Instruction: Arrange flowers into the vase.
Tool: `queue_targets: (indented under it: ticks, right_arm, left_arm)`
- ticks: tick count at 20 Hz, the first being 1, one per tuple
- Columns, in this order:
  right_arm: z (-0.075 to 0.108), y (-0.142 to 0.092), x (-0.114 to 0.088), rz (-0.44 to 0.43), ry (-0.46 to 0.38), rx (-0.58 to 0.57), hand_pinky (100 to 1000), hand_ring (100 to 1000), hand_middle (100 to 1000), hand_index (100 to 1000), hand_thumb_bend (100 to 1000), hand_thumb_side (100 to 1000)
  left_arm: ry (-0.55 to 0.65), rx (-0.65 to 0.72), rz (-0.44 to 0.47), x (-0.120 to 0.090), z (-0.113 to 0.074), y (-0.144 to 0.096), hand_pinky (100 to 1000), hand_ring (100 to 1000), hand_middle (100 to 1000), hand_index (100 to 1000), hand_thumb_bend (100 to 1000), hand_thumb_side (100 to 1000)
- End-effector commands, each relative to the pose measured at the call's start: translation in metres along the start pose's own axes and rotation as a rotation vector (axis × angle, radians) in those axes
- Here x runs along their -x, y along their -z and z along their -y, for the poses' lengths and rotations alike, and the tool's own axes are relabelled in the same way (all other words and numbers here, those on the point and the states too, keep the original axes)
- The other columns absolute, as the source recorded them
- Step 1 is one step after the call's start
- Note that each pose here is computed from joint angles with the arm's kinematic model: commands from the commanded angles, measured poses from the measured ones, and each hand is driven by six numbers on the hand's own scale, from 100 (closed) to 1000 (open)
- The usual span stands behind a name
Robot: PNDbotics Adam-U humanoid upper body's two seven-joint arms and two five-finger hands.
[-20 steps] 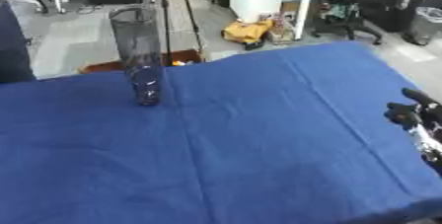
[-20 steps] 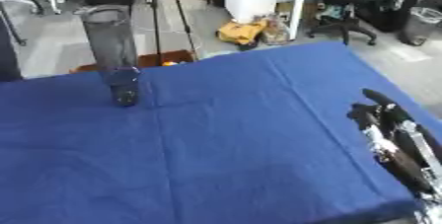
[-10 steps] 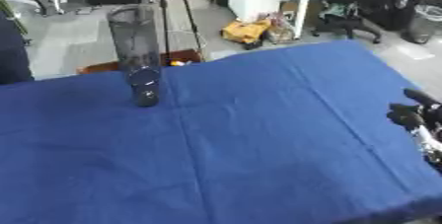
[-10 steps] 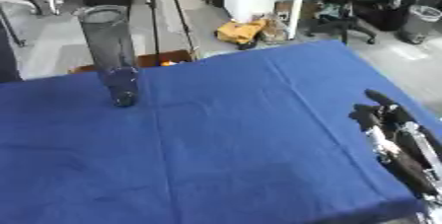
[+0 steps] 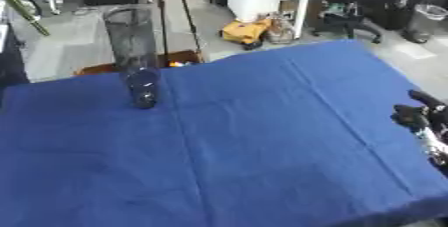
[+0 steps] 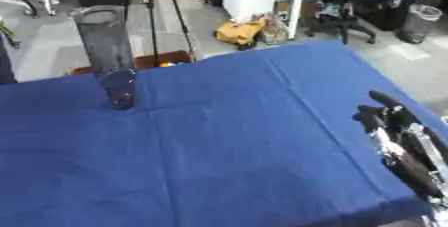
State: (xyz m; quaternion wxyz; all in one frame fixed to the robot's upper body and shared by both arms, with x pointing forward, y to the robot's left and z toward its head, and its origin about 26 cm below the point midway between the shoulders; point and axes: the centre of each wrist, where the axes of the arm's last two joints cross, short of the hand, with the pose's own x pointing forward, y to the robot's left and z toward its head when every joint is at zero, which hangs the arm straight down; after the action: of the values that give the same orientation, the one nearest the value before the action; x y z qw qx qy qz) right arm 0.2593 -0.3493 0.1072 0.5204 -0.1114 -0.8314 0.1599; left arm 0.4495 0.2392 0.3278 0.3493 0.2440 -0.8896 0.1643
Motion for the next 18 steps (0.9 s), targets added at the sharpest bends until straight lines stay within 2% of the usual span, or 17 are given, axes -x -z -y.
queue_targets:
  ticks: [1,5,11,18]
  right_arm:
    - [0.006,0.003,-0.004,0.017,-0.025,-0.008,863,900,643,958,100,571]
    - [0.007,0.003,-0.004,0.014,-0.026,-0.006,863,900,643,958,100,572]
    - [0.007,0.003,-0.004,0.011,-0.028,-0.005,863,900,643,958,100,572]
    - [0.006,0.008,-0.007,0.028,-0.025,-0.023,863,900,643,958,100,573]
  left_arm:
    - [0.000,-0.013,0.052,-0.015,-0.004,0.015,100,100,100,100,100,369]
    - [0.006,-0.007,0.065,-0.019,-0.004,0.020,100,100,100,100,100,390]
    - [0.009,-0.010,0.078,-0.022,-0.004,0.023,100,100,100,100,100,370]
    - [-0.053,-0.004,0.065,-0.024,0.005,0.019,100,100,100,100,100,369]
